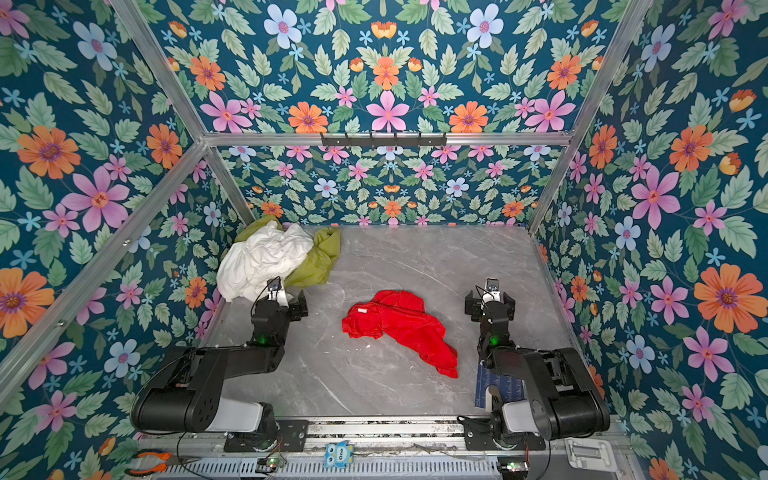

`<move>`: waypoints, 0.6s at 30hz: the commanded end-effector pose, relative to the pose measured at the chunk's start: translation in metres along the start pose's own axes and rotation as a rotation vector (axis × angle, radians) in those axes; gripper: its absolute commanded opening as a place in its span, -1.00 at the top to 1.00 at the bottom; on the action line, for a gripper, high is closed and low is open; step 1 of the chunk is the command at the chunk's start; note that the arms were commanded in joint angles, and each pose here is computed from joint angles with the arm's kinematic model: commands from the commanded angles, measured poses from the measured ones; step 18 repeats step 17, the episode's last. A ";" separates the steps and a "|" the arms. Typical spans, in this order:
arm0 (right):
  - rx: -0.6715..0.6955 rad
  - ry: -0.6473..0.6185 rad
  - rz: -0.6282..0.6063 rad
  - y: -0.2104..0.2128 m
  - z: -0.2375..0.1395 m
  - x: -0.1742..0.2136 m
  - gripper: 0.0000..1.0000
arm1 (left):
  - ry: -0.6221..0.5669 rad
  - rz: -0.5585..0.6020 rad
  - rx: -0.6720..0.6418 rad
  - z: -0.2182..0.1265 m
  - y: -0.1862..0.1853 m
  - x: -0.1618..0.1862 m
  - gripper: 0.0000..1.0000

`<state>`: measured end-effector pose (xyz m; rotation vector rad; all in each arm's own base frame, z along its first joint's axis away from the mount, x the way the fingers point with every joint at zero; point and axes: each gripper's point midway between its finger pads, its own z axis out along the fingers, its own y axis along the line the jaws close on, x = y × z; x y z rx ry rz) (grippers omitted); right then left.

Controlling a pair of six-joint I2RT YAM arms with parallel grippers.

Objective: Pick out a specific cloth from the pile

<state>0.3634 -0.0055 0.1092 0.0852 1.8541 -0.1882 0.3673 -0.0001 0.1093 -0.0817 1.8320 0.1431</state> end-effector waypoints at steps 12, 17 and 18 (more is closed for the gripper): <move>-0.029 -0.012 0.066 -0.004 0.004 -0.003 -0.99 | -0.104 -0.059 -0.126 0.017 0.031 -0.008 -0.99; -0.004 -0.063 0.075 -0.010 0.007 -0.002 -0.99 | -0.109 -0.061 -0.122 0.018 0.031 -0.009 -1.00; -0.004 -0.063 0.075 -0.010 0.007 -0.002 -0.99 | -0.109 -0.061 -0.122 0.018 0.031 -0.009 -1.00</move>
